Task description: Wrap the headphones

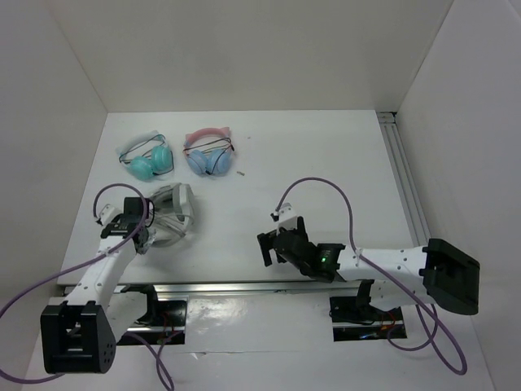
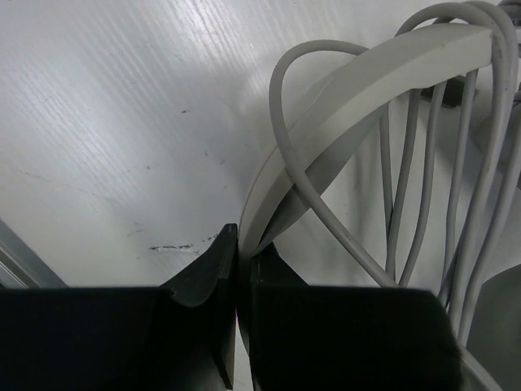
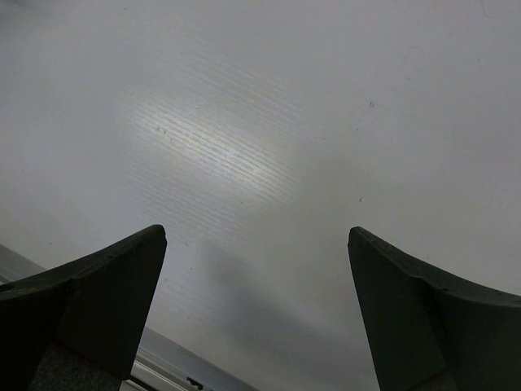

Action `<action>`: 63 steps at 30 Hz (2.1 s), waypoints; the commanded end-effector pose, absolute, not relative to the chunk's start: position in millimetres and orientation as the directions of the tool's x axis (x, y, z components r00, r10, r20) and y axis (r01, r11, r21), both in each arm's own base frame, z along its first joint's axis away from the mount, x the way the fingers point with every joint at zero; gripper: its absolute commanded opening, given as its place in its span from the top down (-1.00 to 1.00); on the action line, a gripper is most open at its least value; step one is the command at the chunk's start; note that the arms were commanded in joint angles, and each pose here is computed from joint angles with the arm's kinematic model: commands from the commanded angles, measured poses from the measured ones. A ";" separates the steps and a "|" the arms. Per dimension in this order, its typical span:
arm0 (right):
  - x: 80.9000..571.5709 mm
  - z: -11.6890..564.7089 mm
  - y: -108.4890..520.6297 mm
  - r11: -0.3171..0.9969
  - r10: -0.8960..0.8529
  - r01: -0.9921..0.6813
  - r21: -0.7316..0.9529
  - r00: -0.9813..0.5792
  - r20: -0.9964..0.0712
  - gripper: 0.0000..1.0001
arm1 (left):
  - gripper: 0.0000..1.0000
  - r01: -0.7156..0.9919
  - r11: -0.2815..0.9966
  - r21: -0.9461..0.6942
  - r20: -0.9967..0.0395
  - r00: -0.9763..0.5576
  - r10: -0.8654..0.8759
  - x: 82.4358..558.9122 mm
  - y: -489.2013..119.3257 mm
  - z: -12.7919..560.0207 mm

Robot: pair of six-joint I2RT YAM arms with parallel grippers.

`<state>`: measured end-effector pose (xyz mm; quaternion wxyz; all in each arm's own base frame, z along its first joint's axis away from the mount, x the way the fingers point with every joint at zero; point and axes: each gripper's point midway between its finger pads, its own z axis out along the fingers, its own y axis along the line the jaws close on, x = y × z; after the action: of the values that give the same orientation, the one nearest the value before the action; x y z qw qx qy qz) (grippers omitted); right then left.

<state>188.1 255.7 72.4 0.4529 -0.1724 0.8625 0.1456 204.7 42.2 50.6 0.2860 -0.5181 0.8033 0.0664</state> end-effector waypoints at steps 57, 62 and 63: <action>40.2 332.3 298.4 0.858 -0.013 -0.504 0.102 -0.221 -0.975 -1.00 | -1.00 -0.071 0.933 -0.352 -0.884 -0.302 -0.356 108.1 -20.3 308.3; 42.7 335.7 295.7 0.870 0.000 -0.482 0.107 -0.217 -0.976 -1.00 | -0.98 -0.131 0.922 -0.365 -0.877 -0.282 -0.388 101.8 -11.6 311.0; 44.4 339.9 291.9 0.868 0.016 -0.481 0.125 -0.224 -0.974 -1.00 | -0.98 -0.163 0.916 -0.368 -0.875 -0.272 -0.400 99.7 -6.6 311.1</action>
<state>31.9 309.5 315.1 0.5878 -0.1967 0.7616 0.1889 106.5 -17.3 300.3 0.5609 -0.1448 0.8069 -0.1153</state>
